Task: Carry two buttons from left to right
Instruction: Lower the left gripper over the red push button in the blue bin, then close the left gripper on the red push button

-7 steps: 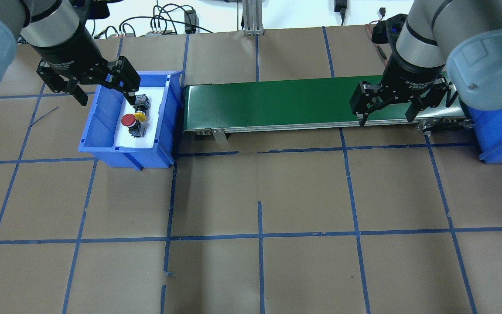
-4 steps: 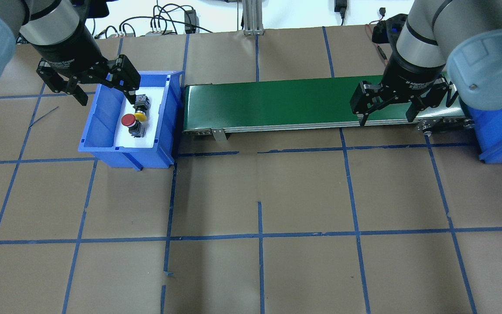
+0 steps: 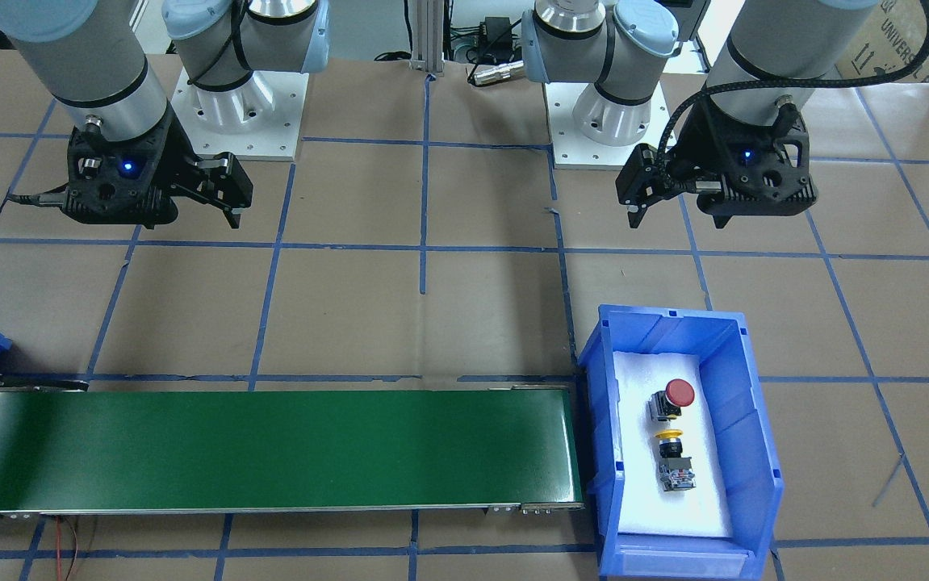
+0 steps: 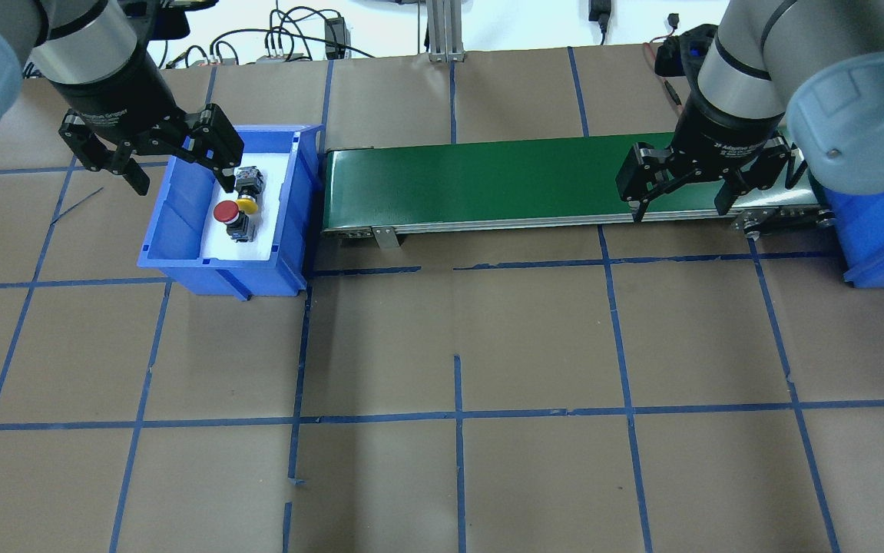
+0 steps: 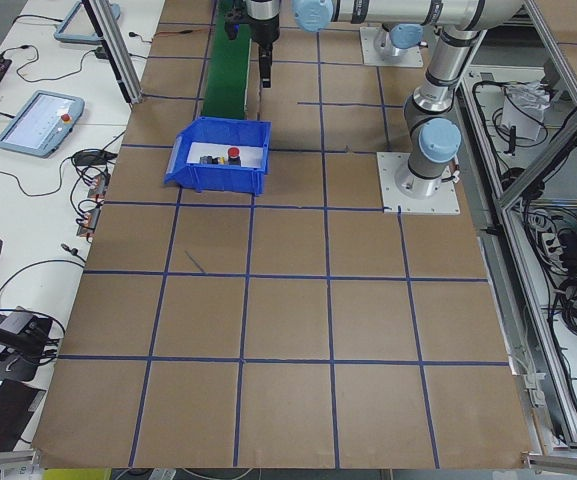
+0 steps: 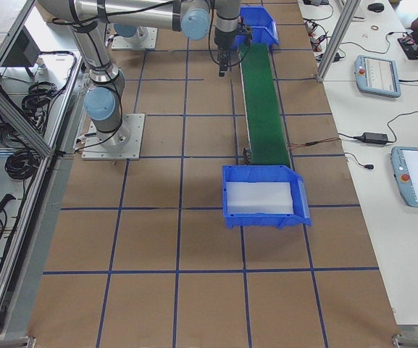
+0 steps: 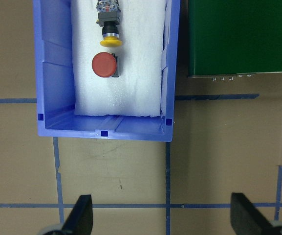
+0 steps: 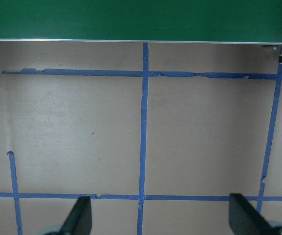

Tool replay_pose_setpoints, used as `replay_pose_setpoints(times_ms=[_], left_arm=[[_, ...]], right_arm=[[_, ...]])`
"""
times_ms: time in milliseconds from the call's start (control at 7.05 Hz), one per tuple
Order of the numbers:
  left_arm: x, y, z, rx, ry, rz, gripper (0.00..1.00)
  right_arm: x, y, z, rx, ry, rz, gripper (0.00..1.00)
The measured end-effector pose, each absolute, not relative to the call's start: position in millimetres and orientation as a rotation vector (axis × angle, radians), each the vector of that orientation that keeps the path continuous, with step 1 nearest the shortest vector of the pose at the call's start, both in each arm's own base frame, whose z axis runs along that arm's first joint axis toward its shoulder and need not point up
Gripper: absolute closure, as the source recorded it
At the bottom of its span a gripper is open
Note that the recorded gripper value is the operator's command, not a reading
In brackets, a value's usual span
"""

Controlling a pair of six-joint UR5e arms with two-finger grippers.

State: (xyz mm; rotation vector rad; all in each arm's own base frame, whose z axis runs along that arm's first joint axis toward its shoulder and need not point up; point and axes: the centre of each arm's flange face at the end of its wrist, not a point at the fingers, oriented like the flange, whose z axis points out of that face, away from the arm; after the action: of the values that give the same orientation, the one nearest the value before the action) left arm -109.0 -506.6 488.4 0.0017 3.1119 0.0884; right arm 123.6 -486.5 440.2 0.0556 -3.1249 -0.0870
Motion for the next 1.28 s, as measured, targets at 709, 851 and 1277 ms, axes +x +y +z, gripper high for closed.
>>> replay_pose_setpoints(times_ms=[709,851,1277], left_arm=[[-100,-584,407,-0.013,3.153,0.052,0.00],[-93,-599,389,-0.033,3.152,0.034,0.00],[-53,-612,351,-0.119,3.155,0.065,0.00]], right_arm=[[123,-487,440,0.055,-3.124,-0.088,0.00],[124,-487,440,0.055,-3.124,-0.088,0.00],[123,-487,440,0.055,-3.124,-0.089,0.00]])
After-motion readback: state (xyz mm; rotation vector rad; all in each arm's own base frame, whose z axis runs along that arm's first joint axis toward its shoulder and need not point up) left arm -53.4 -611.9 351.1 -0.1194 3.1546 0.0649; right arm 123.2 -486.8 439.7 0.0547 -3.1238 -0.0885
